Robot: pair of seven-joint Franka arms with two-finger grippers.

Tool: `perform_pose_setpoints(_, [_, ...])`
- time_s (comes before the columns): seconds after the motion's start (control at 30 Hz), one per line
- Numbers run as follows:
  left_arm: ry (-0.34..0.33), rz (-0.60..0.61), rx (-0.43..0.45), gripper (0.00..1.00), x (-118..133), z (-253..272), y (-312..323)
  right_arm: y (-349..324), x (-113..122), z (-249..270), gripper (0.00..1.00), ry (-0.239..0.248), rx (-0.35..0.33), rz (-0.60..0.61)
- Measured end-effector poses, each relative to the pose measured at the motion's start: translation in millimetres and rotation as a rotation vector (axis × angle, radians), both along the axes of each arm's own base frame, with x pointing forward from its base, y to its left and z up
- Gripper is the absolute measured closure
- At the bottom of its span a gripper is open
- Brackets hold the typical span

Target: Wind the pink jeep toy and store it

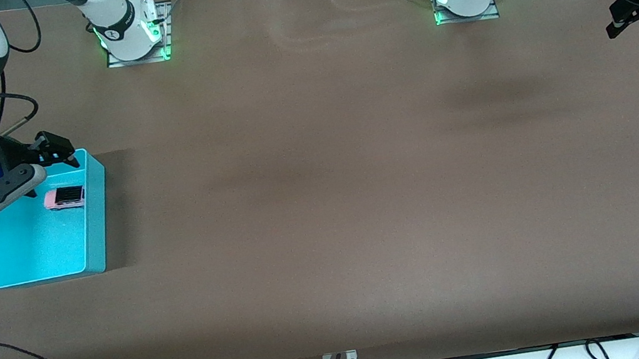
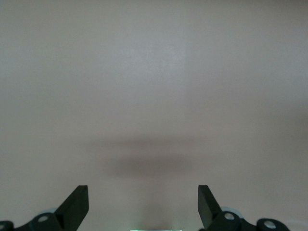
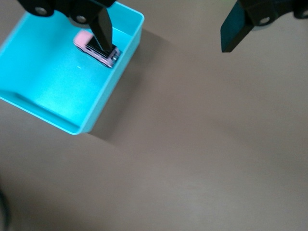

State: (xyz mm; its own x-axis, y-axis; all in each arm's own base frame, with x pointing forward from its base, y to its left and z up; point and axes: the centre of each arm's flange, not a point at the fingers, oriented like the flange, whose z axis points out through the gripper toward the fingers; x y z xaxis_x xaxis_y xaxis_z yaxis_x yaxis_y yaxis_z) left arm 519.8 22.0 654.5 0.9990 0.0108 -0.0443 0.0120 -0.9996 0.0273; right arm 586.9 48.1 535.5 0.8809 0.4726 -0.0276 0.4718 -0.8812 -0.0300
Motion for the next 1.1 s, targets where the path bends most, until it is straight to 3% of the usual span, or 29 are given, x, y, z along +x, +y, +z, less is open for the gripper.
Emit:
perform_pose_setpoints(0.2, [0.000,0.001,0.000,0.00,0.0,0.0,0.1,29.5,-0.1,17.7,0.00,-0.001,-0.057,-0.118])
perform_pose_setpoints(0.53, [-0.001,0.002,0.000,0.00,0.0,0.4,0.1,17.5,4.7,43.1,0.01,-0.036,-0.039,-0.294])
perform_pose_setpoints(1.1, [-0.001,0.005,0.000,0.00,0.0,0.7,0.2,-11.0,-0.1,47.0,0.00,0.020,-0.055,-0.381])
